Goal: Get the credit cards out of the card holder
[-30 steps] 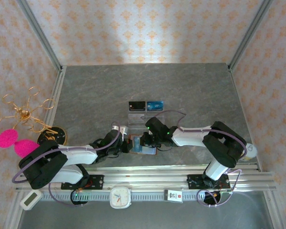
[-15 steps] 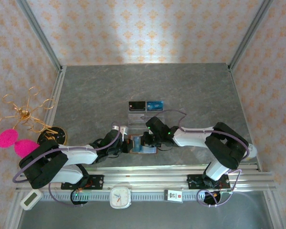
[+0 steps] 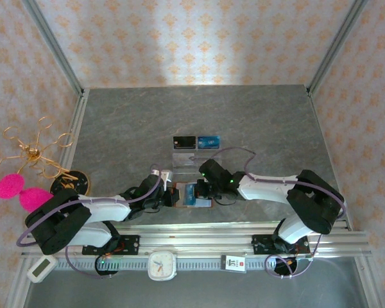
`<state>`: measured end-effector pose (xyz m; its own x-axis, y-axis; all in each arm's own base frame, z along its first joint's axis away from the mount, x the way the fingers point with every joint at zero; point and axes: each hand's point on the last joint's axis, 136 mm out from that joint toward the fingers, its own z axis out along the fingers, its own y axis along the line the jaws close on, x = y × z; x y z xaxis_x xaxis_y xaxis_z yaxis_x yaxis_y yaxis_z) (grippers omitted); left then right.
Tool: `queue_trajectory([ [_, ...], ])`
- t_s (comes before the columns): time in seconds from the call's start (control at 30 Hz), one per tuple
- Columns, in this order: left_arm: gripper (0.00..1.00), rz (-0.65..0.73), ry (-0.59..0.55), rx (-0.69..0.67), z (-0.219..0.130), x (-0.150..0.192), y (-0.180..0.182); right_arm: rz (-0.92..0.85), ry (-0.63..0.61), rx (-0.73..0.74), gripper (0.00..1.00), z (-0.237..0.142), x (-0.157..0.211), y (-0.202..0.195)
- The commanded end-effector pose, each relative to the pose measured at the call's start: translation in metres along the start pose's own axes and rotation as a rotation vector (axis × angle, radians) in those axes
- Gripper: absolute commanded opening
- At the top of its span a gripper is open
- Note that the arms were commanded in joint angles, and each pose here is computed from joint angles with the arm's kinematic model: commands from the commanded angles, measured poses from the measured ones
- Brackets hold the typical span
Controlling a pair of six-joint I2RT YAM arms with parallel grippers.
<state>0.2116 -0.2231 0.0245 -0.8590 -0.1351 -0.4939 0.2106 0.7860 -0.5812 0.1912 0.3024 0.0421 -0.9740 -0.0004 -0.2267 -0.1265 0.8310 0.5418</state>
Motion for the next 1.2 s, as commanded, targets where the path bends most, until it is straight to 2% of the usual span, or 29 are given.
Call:
queue_trajectory([
  [0.0, 0.0, -0.006, 0.02, -0.013, -0.005, 0.004, 0.003, -0.024, 0.0, 0.113, 0.0, 0.002, 0.005, -0.027],
  [0.17, 0.0, 0.021, -0.01, 0.027, -0.009, -0.006, -0.021, -0.04, 0.004, 0.101, 0.0, 0.007, 0.006, -0.026],
  [0.3, 0.0, 0.029, 0.031, 0.05, 0.002, 0.004, -0.03, -0.048, -0.002, 0.078, 0.0, 0.009, 0.005, -0.022],
  [0.6, 0.0, 0.035, 0.093, -0.015, 0.017, 0.017, -0.016, -0.068, -0.009, 0.02, 0.0, 0.009, 0.006, -0.014],
  [0.8, 0.0, 0.031, 0.146, -0.036, 0.02, 0.032, -0.006, -0.05, -0.019, -0.064, 0.18, 0.015, 0.007, -0.005],
  [0.9, 0.0, 0.031, 0.149, -0.039, 0.019, 0.034, -0.004, -0.044, -0.012, -0.083, 0.21, 0.019, 0.008, -0.003],
  [1.0, 0.0, 0.033, 0.153, -0.037, 0.018, 0.035, -0.004, -0.039, -0.014, -0.091, 0.18, 0.02, 0.009, -0.002],
  [1.07, 0.0, 0.034, 0.151, -0.045, 0.018, 0.034, -0.003, -0.036, -0.029, -0.062, 0.06, 0.017, 0.007, -0.008],
  [1.17, 0.0, 0.038, 0.131, -0.051, 0.015, 0.028, -0.004, -0.058, -0.08, 0.007, 0.0, 0.002, -0.002, -0.016],
])
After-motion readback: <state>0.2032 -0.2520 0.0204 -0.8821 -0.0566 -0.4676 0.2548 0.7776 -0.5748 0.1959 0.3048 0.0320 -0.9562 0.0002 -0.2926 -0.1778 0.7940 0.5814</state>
